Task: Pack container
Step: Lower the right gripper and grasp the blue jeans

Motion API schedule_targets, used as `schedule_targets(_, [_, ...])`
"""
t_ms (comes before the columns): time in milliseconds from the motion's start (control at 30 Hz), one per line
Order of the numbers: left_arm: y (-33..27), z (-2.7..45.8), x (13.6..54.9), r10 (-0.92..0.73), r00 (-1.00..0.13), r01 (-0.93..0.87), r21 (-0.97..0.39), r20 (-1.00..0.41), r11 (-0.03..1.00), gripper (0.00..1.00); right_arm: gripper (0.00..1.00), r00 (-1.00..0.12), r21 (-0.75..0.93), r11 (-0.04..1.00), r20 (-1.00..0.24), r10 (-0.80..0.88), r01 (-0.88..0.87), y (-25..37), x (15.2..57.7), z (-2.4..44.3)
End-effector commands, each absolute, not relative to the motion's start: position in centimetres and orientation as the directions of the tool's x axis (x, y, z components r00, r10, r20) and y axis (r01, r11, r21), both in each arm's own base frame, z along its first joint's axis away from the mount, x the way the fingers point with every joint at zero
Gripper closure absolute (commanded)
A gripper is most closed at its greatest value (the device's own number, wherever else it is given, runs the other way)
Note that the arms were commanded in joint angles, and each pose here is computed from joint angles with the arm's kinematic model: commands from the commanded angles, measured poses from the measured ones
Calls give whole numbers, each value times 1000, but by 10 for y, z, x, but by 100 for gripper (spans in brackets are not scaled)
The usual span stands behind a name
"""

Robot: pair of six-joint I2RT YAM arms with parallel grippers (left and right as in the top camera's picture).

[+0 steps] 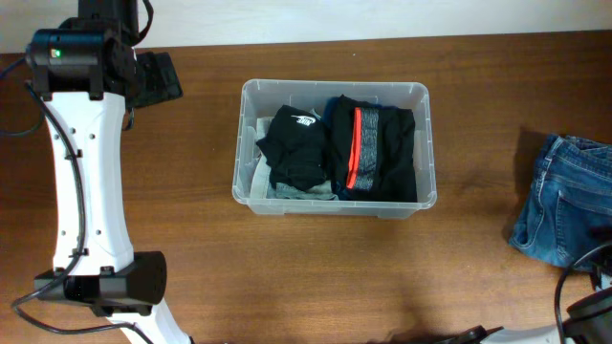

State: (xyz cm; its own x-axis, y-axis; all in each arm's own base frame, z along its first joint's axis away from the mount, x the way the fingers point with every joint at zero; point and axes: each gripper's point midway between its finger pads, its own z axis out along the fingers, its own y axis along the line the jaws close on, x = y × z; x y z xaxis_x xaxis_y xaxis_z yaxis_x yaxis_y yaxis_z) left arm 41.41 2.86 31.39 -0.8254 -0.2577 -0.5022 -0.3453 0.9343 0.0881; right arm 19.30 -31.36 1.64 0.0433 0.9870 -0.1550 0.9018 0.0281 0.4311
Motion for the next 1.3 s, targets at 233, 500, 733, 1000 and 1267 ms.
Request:
schedule_targets(233, [31, 316, 413, -258, -823, -351, 96, -507, 931, 1, 58, 26, 446, 7, -69, 997, 895, -295, 196, -2])
schedule_targets(500, [30, 316, 413, -256, -823, -348, 96, -507, 932, 1, 85, 1, 539, 17, -34, 999, 842, -288, 212, 7])
schedule_targets(733, [30, 316, 413, -256, -823, -348, 96, -507, 932, 1, 96, -17, 610, 51, -62, 998, 791, -291, 225, 33])
schedule_targets(1000, [30, 316, 413, -256, -823, -348, 96, -507, 932, 1, 96, -58, 683, 177, -194, 979, 708, -296, 246, 101])
schedule_targets(1267, [30, 316, 413, -256, -823, -348, 96, -507, 932, 1, 96, -204, 597, 469, -457, 865, 651, -270, 287, 177])
